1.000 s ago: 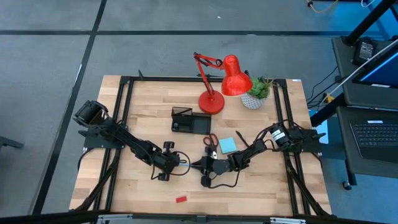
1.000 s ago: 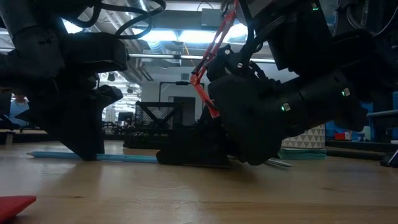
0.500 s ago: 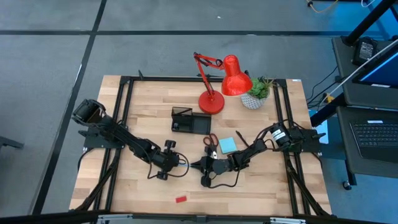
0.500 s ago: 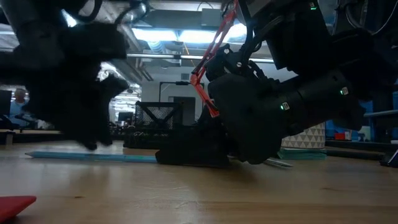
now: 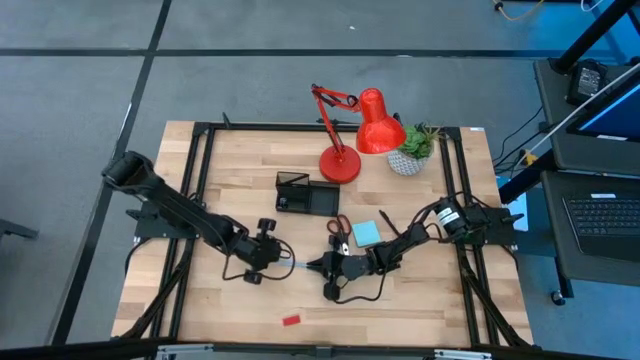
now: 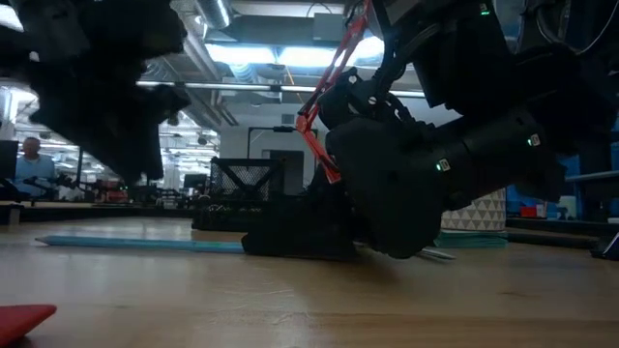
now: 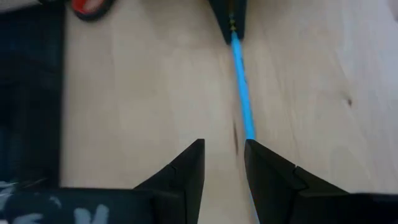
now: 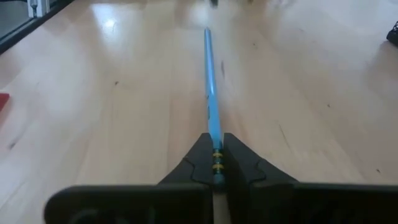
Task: Pick and place office supplies into organizer
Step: Put the blue pencil into the black desk organizer
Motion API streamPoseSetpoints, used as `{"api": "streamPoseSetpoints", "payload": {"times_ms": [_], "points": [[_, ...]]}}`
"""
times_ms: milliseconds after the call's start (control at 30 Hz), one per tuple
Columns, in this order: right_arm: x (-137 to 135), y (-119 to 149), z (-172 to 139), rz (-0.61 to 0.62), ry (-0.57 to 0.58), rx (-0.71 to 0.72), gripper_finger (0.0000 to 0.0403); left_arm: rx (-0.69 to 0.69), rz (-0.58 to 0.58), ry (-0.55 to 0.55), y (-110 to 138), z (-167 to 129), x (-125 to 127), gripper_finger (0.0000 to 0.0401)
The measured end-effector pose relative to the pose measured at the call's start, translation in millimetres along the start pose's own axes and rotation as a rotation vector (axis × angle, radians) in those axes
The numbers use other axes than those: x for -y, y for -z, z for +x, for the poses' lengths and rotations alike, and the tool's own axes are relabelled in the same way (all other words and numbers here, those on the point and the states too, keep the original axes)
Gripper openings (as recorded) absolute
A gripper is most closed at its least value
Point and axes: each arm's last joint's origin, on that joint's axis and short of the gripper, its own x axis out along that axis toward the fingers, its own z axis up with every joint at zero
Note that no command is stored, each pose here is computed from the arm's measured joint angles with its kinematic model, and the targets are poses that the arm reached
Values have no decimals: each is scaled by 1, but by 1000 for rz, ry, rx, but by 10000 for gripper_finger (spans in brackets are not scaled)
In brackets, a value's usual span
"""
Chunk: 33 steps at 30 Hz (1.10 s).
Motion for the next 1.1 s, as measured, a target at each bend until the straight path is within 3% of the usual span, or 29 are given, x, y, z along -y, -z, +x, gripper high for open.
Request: {"api": "streamPoseSetpoints", "payload": {"times_ms": [333, 567, 767, 1100], "points": [[-1, -18, -9, -119, 3, -7, 15, 180, -6, -58, 8, -54, -5, 102], [0, -39, -17, -173, 25, 13, 15, 314, -160, -35, 59, -49, -16, 102], [6, -65, -30, -292, 57, -8, 15, 445, -285, -18, 95, -37, -23, 102], [31, -114, -64, -538, 221, -79, 14, 462, -332, -29, 115, -33, -28, 102]]}}
